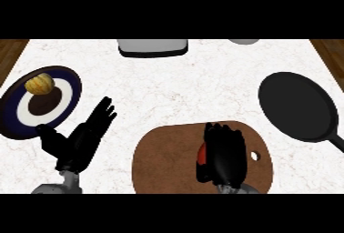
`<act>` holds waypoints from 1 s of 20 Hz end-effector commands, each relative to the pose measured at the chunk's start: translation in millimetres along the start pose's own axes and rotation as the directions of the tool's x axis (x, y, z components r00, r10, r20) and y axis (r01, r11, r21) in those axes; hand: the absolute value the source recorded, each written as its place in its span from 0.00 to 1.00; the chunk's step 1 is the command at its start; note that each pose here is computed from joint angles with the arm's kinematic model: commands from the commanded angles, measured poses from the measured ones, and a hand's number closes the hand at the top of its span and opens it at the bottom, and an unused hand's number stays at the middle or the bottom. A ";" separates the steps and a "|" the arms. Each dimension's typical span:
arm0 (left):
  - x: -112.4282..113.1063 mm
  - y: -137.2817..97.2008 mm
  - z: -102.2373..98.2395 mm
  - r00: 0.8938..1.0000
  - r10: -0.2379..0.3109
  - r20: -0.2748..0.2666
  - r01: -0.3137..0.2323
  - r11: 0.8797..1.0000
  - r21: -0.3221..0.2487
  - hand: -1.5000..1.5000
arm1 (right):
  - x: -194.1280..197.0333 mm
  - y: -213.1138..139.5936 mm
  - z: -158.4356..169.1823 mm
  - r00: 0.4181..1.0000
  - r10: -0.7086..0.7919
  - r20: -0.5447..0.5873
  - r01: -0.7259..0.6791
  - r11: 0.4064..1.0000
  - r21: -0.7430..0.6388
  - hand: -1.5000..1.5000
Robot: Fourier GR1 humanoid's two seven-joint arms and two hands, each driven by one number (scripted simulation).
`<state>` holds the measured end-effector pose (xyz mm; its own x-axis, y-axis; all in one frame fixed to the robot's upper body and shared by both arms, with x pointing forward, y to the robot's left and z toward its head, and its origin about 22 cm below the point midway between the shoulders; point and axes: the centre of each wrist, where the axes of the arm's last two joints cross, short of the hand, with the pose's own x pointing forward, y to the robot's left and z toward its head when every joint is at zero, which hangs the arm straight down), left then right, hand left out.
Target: Pick the bell pepper from the cutting board and place it in the pan
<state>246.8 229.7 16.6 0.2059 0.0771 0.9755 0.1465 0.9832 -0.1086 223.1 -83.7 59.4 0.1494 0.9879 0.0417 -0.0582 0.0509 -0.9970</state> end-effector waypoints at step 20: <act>-24.5 -15.4 -11.4 1.000 0.005 -0.012 -0.005 0.999 -0.040 0.50 | -122.4 -27.1 -53.6 0.825 -0.553 -0.117 0.446 0.764 -0.466 1.00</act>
<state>253.1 216.9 12.8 0.2121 0.0755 0.9743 0.1838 0.9761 -0.1156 236.6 -177.8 84.0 0.2352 0.7580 0.6083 0.4552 0.4671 -0.7581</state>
